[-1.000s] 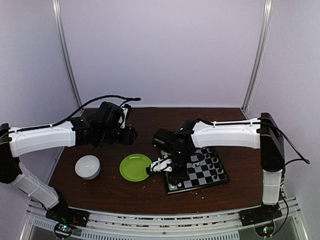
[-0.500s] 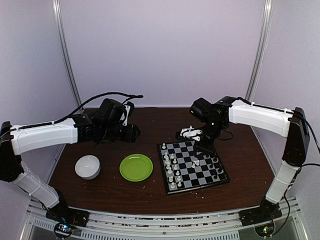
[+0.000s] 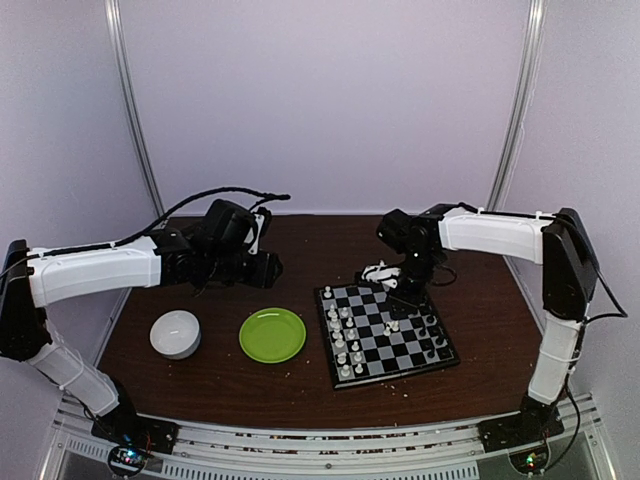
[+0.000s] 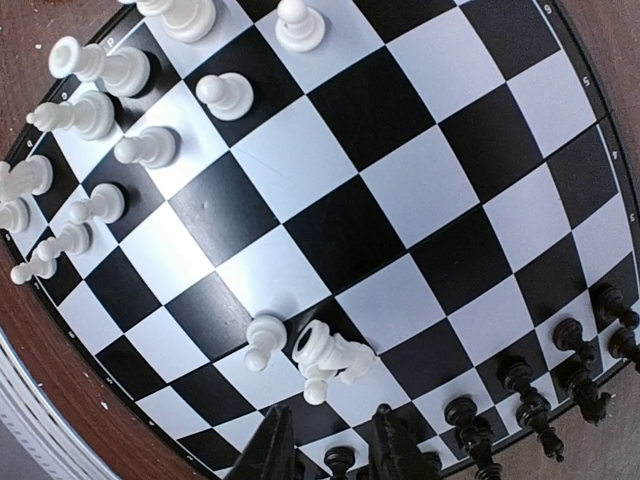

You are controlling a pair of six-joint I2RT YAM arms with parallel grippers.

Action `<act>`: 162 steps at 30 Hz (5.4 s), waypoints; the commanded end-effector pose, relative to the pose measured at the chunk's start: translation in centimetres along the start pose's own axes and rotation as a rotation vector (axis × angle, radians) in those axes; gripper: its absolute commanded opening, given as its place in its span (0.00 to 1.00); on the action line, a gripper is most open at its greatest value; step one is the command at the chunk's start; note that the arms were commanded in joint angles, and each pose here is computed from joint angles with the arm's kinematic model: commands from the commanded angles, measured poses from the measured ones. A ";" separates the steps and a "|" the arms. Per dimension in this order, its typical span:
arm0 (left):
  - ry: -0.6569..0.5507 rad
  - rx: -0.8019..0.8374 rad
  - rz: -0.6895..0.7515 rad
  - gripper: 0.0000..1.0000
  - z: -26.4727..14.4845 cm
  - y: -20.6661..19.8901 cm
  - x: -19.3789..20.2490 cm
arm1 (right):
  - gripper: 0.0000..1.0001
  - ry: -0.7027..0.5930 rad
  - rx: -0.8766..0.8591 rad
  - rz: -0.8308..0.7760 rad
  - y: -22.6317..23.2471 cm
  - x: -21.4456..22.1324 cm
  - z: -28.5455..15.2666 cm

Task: Set up the chess pieces on the board
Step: Pick up the pawn from the chessboard, then place the pawn at b2.

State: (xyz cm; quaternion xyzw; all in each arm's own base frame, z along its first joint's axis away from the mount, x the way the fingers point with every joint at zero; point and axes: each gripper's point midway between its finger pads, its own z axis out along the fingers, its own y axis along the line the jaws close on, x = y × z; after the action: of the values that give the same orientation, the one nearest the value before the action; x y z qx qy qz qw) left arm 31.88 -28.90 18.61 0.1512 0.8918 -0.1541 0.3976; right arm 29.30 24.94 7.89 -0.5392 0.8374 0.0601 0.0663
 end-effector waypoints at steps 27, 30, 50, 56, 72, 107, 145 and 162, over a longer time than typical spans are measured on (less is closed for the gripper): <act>-0.026 0.025 -0.003 0.51 0.2 -0.6 -1.3 | 0.17 0.058 -0.068 0.024 1.0 1.3 2.7; -0.025 0.025 -0.004 0.51 0.2 -0.6 -1.2 | 0.17 0.061 -0.070 0.024 1.0 1.4 2.8; -0.026 0.033 -0.013 0.51 0.1 -0.6 -1.0 | 0.14 0.073 -0.075 0.033 1.3 1.8 3.0; -0.028 0.031 -0.017 0.51 -0.1 -0.5 -0.9 | 0.10 0.066 -0.077 0.028 1.7 1.8 2.4; -0.033 0.041 -0.021 0.51 -0.1 -0.7 -0.9 | 0.07 -0.002 -0.121 -0.013 4.1 1.3 -2.1; -0.035 -0.035 0.014 0.51 -0.7 1.2 0.0 | 0.08 -0.025 0.018 -0.091 -0.5 -12.4 1.4; -0.013 -0.036 0.025 0.51 0.2 1.0 0.4 | 0.11 0.016 0.063 -0.076 -2.1 -12.7 4.3; -0.008 -0.036 0.024 0.51 0.2 1.1 0.6 | 0.17 0.011 0.042 -0.065 -2.0 -12.8 4.8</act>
State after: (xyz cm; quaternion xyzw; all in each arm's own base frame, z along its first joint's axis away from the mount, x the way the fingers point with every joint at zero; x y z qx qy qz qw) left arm 31.48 -27.76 17.32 0.1547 0.8962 -0.1315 0.3945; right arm 36.12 35.97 5.50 -0.5691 0.8186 0.0344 0.0697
